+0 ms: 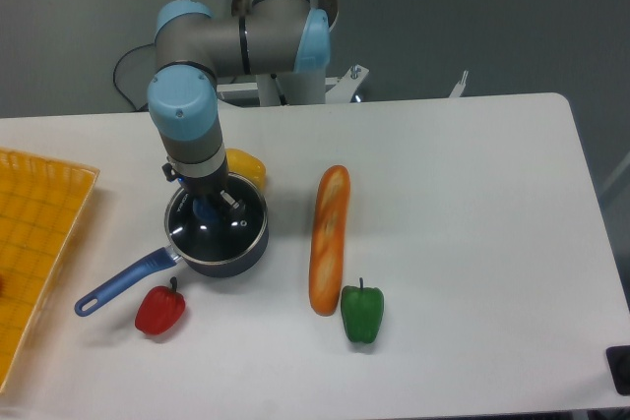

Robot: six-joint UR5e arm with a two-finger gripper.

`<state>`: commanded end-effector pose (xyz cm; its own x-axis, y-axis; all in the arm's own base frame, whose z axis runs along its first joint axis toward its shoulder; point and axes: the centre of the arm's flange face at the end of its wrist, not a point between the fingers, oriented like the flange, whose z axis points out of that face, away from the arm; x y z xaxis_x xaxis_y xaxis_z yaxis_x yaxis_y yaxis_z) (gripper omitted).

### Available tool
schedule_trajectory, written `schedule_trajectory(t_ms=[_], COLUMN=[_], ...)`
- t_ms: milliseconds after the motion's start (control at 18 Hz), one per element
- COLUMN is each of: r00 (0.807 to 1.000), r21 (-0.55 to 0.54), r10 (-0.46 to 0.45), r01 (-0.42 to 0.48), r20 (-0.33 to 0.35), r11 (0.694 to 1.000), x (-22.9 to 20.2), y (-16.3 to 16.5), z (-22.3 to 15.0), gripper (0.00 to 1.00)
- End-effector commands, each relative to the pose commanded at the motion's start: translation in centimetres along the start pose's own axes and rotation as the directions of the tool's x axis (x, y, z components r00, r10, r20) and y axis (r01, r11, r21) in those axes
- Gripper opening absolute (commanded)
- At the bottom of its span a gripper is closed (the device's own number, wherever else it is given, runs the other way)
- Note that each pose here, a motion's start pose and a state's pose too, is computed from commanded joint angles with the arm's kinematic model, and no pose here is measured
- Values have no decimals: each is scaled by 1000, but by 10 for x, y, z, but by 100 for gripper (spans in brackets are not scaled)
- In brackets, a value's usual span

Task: Open the lid
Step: 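Align and close the gripper on the blue knob of the glass lid, then lift the glass lid off the saucepan and carry it over the bread loaf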

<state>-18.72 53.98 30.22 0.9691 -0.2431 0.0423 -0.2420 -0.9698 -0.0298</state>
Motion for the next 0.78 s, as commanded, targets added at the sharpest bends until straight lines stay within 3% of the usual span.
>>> schedule_trajectory(t_ms=[389, 778], r00=[1000, 994], r21=[23, 43], r10=[1, 102], r01=[-2, -104], r20=[24, 46], r11=[1000, 994], x=[-22, -53], y=[-6, 10], z=[-35, -59], gripper=[52, 51])
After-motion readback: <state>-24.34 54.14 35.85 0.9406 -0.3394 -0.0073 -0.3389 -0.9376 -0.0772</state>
